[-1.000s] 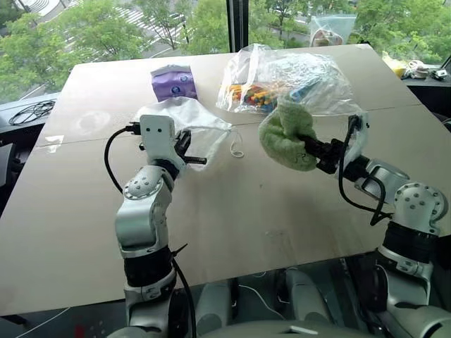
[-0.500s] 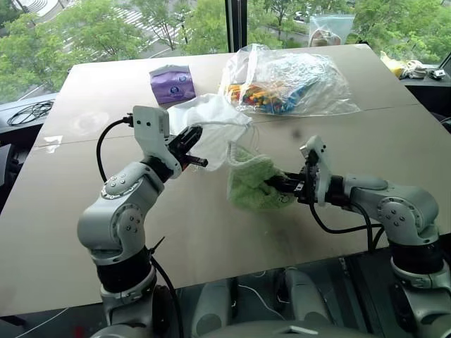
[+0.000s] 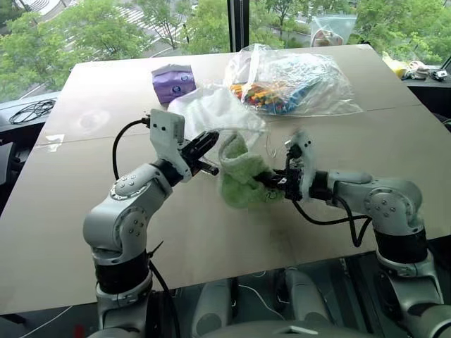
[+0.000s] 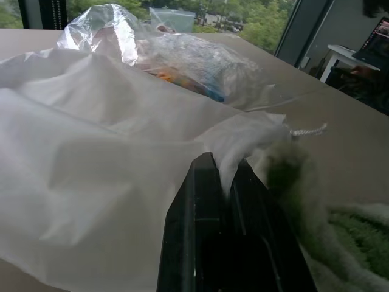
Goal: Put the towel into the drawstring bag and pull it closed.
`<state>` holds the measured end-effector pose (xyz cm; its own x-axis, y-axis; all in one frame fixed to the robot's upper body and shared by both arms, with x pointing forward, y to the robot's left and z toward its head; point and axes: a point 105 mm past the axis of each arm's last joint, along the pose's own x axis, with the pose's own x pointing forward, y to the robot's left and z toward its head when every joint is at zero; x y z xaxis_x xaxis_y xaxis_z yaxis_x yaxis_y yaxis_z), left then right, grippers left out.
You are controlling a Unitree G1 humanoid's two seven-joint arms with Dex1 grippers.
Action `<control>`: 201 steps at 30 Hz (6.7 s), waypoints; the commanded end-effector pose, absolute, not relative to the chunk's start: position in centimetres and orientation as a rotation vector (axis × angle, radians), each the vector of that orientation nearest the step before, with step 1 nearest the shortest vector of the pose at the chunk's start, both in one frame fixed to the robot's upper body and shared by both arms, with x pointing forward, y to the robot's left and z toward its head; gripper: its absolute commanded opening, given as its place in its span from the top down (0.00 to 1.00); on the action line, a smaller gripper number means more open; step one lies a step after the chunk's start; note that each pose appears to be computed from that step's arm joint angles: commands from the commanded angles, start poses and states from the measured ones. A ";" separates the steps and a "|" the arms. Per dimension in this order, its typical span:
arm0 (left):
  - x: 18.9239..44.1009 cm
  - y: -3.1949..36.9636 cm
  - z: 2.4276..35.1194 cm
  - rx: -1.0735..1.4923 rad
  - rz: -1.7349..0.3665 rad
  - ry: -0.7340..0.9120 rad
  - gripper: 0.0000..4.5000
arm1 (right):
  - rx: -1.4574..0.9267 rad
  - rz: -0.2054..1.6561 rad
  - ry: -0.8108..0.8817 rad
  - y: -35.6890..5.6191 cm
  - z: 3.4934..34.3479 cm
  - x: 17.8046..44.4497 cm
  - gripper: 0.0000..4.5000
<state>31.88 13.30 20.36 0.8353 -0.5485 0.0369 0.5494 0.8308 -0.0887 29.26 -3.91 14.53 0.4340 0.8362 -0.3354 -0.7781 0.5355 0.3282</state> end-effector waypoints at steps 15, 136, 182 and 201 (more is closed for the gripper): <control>29.4 10.1 20.3 -0.113 -0.750 -0.032 1.00 | 0.608 1.007 0.453 0.7 17.8 30.2 1.00; 32.1 5.4 17.8 -0.306 -0.905 0.064 1.00 | -0.220 0.672 0.070 -4.8 16.6 35.7 0.53; 31.2 6.3 22.2 -0.144 -1.085 -0.108 1.00 | 0.386 0.575 0.055 -5.9 21.0 35.3 0.49; 34.1 9.1 25.0 0.000 -0.969 -0.210 1.00 | -0.054 0.997 0.028 -8.2 21.1 30.6 0.29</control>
